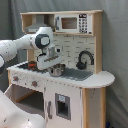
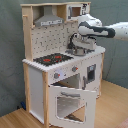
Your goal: Play with the kitchen
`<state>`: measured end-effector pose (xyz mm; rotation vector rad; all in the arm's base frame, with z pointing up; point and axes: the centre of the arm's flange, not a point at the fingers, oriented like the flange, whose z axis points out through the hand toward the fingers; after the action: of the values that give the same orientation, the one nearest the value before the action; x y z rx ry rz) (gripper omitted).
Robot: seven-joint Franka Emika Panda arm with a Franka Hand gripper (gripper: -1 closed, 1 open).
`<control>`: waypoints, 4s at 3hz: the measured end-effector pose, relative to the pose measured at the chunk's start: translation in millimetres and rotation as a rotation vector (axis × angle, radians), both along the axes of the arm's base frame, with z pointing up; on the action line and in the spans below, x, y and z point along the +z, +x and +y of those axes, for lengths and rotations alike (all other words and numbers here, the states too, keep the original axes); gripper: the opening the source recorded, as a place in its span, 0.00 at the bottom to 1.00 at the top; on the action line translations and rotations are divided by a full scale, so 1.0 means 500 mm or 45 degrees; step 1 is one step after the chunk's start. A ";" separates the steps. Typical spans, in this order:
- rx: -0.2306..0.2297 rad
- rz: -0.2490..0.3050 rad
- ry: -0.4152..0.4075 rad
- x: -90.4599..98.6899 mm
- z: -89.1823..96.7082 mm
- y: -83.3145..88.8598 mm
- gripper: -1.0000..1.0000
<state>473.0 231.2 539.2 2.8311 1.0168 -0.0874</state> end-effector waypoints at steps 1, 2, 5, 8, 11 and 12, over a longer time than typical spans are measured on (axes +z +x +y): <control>0.005 -0.053 0.006 0.004 -0.048 0.002 0.00; 0.010 -0.133 -0.004 0.020 -0.111 0.034 0.00; 0.031 -0.089 -0.054 -0.120 -0.143 0.120 0.00; 0.051 -0.180 -0.070 -0.106 -0.143 0.168 1.00; 0.088 -0.251 -0.024 0.061 -0.101 0.076 1.00; 0.131 -0.301 -0.021 0.108 -0.061 0.037 1.00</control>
<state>491.7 200.8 593.4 2.6864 1.0979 0.2425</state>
